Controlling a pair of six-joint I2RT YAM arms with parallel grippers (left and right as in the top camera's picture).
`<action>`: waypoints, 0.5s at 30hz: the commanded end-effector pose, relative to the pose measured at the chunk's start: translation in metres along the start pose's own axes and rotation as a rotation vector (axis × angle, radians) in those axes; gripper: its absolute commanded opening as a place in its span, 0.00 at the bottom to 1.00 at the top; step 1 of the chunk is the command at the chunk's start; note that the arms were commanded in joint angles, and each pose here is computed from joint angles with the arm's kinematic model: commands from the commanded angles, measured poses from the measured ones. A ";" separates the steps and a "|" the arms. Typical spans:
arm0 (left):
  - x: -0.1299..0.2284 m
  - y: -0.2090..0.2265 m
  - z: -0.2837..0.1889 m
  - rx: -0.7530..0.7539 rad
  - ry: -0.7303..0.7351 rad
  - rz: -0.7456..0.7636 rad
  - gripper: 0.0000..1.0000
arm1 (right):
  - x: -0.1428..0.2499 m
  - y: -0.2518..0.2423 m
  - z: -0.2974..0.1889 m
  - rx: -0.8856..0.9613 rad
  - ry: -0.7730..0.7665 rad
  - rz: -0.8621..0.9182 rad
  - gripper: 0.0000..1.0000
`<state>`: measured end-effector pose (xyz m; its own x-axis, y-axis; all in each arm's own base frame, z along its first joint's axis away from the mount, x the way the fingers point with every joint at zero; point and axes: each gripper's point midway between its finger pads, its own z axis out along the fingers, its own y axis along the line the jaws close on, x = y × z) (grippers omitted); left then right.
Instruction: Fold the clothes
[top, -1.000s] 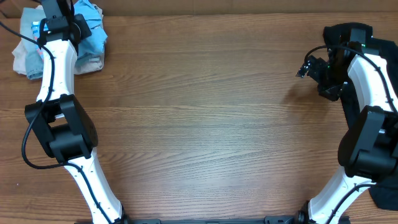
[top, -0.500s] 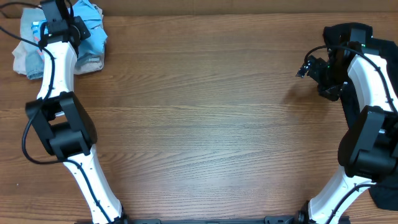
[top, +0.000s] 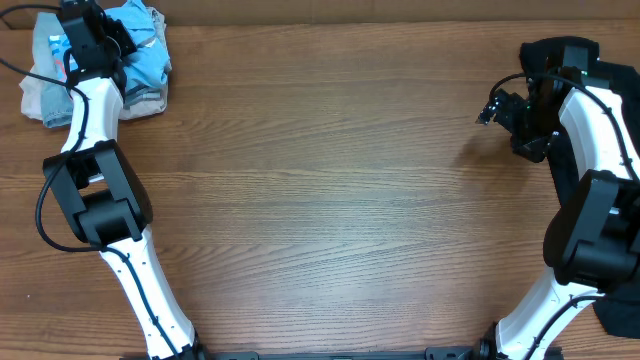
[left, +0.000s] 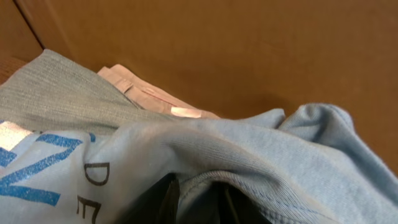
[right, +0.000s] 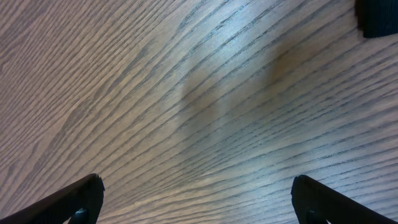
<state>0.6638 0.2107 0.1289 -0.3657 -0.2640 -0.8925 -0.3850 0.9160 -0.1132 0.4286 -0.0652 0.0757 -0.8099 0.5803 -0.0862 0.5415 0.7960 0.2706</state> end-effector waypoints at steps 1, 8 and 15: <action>-0.007 0.004 0.001 0.002 -0.020 0.022 0.25 | -0.008 0.009 -0.016 -0.021 -0.048 -0.008 1.00; 0.007 0.017 0.005 -0.020 0.024 0.017 0.22 | -0.008 0.009 -0.016 -0.021 -0.048 -0.008 1.00; 0.080 0.054 0.025 -0.121 0.196 0.069 0.35 | -0.008 0.009 -0.016 -0.021 -0.048 -0.008 1.00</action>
<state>0.6496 0.2254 0.0887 -0.4675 -0.2696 -0.8419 -0.4042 0.9122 -0.0676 0.4286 -0.0653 0.0757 -0.8100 0.5800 -0.0868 0.5412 0.7963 0.2704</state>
